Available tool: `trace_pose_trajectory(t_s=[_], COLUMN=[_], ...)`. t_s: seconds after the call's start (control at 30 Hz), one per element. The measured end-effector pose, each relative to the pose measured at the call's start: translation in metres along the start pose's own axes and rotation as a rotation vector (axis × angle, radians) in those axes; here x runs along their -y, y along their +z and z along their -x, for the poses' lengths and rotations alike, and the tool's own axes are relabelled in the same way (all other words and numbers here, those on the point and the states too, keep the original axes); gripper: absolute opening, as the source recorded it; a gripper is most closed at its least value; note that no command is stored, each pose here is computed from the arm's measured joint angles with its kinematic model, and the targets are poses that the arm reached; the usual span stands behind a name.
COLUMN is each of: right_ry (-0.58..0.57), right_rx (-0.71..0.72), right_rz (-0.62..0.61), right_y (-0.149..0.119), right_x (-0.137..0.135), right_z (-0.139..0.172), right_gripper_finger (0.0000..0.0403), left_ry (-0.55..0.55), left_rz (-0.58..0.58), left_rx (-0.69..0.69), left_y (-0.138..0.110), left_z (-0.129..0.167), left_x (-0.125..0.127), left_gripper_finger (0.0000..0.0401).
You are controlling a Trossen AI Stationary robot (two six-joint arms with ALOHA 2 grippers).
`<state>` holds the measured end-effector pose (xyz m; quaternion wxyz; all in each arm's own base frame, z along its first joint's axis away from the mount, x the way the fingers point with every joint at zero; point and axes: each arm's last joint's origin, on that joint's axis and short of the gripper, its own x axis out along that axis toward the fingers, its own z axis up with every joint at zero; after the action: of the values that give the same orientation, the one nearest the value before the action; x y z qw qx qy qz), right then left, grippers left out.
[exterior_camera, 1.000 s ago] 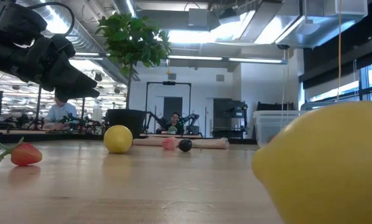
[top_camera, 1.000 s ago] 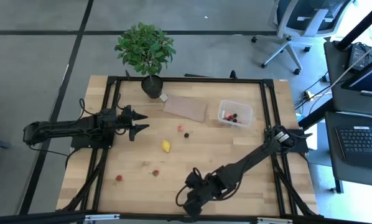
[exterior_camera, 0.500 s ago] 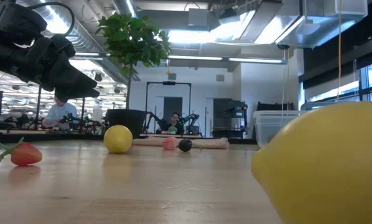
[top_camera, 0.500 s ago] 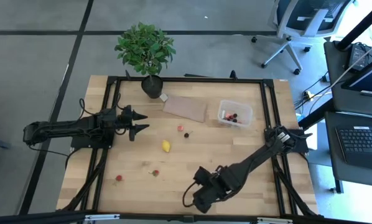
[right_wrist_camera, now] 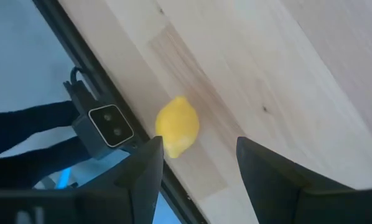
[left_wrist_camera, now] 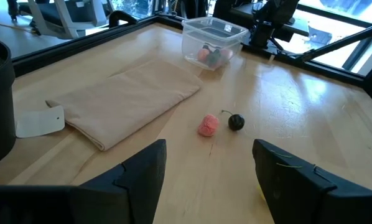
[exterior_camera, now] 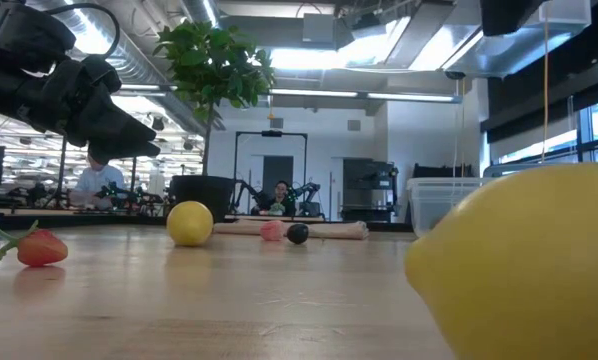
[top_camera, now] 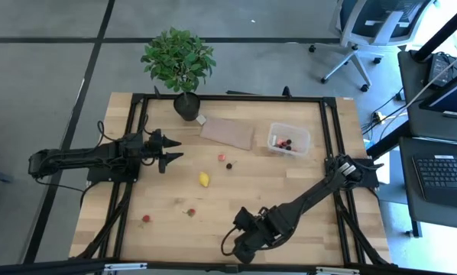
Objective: Pick and placing Produce into tupperware
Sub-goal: Put the bottom yellow lemon into the transparent container
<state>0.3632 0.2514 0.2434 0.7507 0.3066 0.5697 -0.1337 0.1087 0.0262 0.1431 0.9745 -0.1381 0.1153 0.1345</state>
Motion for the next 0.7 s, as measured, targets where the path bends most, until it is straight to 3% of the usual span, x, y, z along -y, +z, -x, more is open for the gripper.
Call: trace_pose_trajectory(t_s=[0.33,0.7], right_ry=[0.01,0.026], right_rx=[0.004,0.009], right_rz=[0.018,0.019], right_y=[0.0007,0.001], right_x=[-0.0009,-0.0024], right_z=[0.0,-0.0001], right_gripper_finger=[0.0212,0.0306], left_ry=[0.0,0.0], left_rz=[0.0,0.0], left_rx=[0.0,0.0], left_y=[0.0,0.0], left_z=[0.0,0.0], left_x=[0.0,0.0], left_gripper_finger=[0.0231,0.0231])
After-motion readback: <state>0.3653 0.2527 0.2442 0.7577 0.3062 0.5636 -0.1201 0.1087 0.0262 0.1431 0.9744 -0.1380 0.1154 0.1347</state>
